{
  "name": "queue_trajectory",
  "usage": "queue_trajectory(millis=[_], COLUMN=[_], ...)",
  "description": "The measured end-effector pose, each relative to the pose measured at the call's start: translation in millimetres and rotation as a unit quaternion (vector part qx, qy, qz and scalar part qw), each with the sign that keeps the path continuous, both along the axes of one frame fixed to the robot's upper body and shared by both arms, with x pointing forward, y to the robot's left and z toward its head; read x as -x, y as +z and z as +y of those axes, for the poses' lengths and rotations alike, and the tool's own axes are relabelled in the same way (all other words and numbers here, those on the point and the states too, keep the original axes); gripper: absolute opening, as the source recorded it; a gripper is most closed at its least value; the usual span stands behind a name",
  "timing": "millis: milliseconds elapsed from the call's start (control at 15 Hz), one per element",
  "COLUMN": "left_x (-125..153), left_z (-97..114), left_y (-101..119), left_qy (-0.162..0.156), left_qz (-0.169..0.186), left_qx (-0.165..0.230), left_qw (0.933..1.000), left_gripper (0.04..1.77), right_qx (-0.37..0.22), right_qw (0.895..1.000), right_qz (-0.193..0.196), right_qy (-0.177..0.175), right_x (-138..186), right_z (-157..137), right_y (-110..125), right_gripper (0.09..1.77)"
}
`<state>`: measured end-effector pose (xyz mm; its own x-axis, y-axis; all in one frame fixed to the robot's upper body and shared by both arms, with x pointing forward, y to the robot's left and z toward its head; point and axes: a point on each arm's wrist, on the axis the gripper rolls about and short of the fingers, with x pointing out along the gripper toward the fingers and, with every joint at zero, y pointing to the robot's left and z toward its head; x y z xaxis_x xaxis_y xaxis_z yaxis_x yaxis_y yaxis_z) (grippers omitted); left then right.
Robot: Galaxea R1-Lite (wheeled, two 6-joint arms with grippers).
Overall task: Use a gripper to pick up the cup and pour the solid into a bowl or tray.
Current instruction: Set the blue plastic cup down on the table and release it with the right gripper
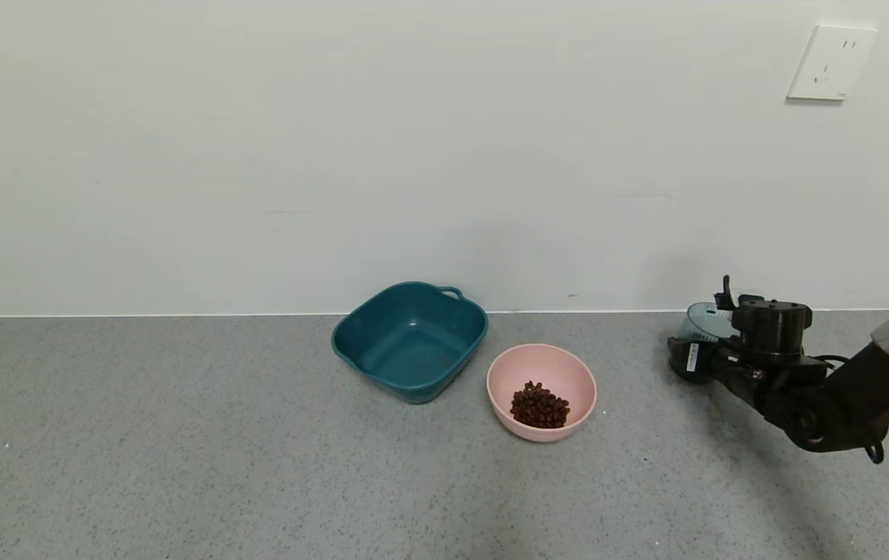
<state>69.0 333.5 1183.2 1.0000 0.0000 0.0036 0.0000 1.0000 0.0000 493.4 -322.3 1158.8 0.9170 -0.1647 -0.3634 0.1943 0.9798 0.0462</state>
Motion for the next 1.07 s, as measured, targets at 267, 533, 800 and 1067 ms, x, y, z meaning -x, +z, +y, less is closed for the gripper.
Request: queue_trajectory(millis=[267, 533, 800, 1067], left_x=[0.0, 0.0, 0.0, 0.0], left_z=[0.0, 0.0, 0.0, 0.0], left_y=[0.0, 0.0, 0.0, 0.0], left_qy=[0.0, 0.0, 0.0, 0.0], left_qz=[0.0, 0.0, 0.0, 0.0], left_qx=[0.0, 0.0, 0.0, 0.0], left_qw=[1.0, 1.0, 1.0, 1.0], left_gripper=[1.75, 1.75, 1.75, 1.75], right_qx=[-0.002, -0.003, 0.018, 0.032], right_qw=[1.0, 0.999, 0.996, 0.994], right_qz=[0.017, 0.031, 0.032, 0.025], right_qy=[0.004, 0.033, 0.077, 0.097], right_x=[5.2, 19.2, 52.3, 100.9], right_z=[-1.5, -1.0, -3.6, -3.2], right_y=[4.5, 27.7, 60.9, 92.2], right_gripper=[1.66, 1.68, 1.69, 1.7])
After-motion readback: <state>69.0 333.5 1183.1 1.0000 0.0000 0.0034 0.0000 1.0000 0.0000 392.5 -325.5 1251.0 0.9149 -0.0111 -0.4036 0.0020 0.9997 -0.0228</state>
